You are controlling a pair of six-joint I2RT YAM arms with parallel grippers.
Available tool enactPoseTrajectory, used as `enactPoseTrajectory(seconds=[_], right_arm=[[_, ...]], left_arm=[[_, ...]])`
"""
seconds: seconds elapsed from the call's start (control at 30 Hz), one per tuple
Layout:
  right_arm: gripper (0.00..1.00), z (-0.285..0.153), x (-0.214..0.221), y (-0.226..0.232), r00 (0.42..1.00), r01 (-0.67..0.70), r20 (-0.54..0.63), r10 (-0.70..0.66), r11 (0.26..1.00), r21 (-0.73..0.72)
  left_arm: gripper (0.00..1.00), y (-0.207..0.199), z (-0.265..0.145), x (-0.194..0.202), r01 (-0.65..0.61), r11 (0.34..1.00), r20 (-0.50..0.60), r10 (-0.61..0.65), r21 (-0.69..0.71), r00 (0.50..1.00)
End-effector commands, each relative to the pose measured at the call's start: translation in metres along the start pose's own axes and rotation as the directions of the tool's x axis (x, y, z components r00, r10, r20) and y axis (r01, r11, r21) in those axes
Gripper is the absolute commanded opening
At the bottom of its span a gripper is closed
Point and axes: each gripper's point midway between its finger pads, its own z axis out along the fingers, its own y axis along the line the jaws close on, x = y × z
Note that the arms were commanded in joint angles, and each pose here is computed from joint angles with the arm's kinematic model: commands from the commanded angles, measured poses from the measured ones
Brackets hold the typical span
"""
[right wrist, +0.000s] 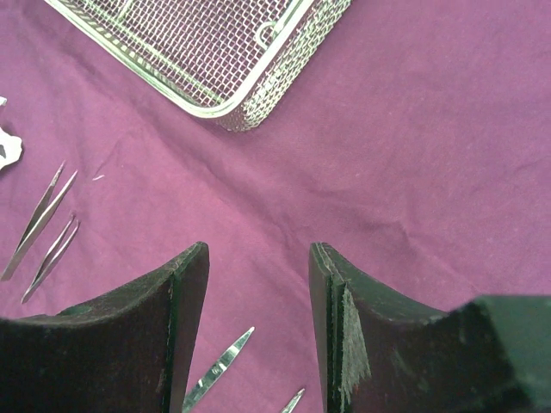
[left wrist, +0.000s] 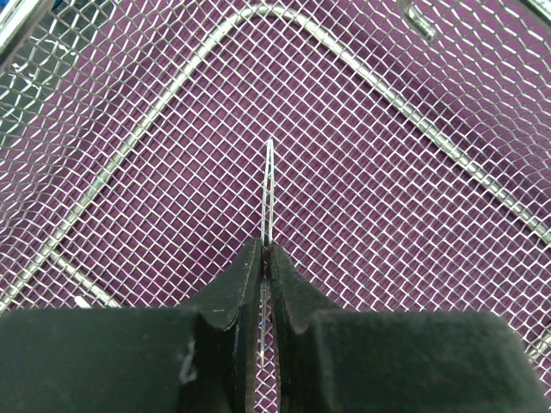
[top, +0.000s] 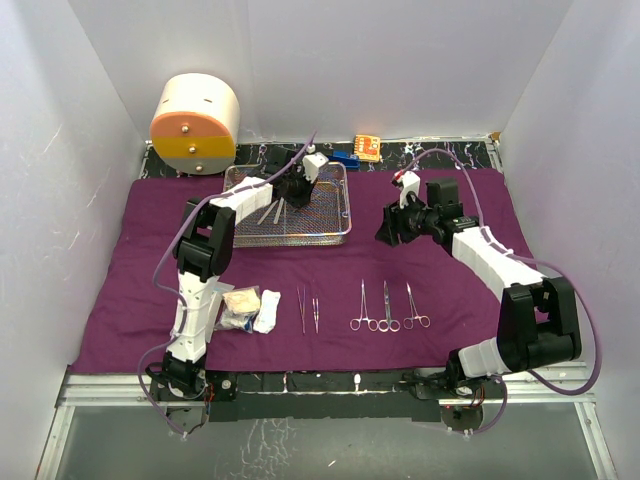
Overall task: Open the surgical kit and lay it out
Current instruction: Pick up the medical item from the container, then place the medical item in the surgical kit.
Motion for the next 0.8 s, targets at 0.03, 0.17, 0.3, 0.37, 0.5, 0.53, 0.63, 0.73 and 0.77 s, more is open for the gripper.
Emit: enactPoseTrajectory(seconds=[0.03, 0.17, 0.3, 0.37, 0.5, 0.53, 0.63, 0.73, 0.77], right_arm=[[0.47, -0.011, -0.047, 0.003, 0.992, 0.063, 0.107, -0.063, 0.998, 0.002], [0.46, -0.013, -0.062, 0.005, 0.988, 0.07, 0.138, -0.069, 0.997, -0.007], [0.47, -0.014, -0.086, 0.011, 0.978, 0.077, 0.198, -0.07, 0.997, -0.029], [0.48, -0.013, -0.103, 0.015, 0.968, 0.075, 0.242, -0.062, 0.996, -0.042], [0.51, -0.011, -0.135, 0.029, 0.948, 0.036, 0.319, 0.0, 0.994, -0.107], [0.52, -0.01, -0.143, 0.034, 0.941, 0.026, 0.337, 0.019, 0.991, -0.129], [0.53, -0.008, -0.167, 0.052, 0.923, 0.009, 0.38, 0.067, 0.981, -0.194], [0.54, -0.001, -0.184, 0.065, 0.912, -0.021, 0.392, 0.118, 0.97, -0.243], [0.54, 0.0, -0.188, 0.068, 0.909, -0.042, 0.391, 0.146, 0.964, -0.261]], left_arm=[[0.0, 0.003, -0.042, -0.038, -0.067, 0.997, 0.064, 0.069, -0.035, 0.996], [0.0, 0.002, -0.065, -0.065, -0.083, 0.995, 0.126, 0.089, -0.048, 0.988], [0.0, 0.001, -0.093, -0.091, -0.046, 0.996, 0.198, 0.06, -0.079, 0.978], [0.0, -0.002, -0.107, -0.102, -0.033, 0.995, 0.228, 0.053, -0.09, 0.972], [0.0, -0.016, -0.137, -0.117, -0.036, 0.992, 0.269, 0.067, -0.118, 0.961], [0.0, -0.022, -0.144, -0.12, -0.04, 0.992, 0.279, 0.072, -0.118, 0.957], [0.0, -0.043, -0.162, -0.125, -0.062, 0.991, 0.299, 0.096, -0.12, 0.949], [0.0, -0.061, -0.176, -0.127, -0.078, 0.991, 0.306, 0.109, -0.113, 0.946], [0.0, -0.067, -0.18, -0.127, -0.079, 0.991, 0.304, 0.108, -0.106, 0.946]])
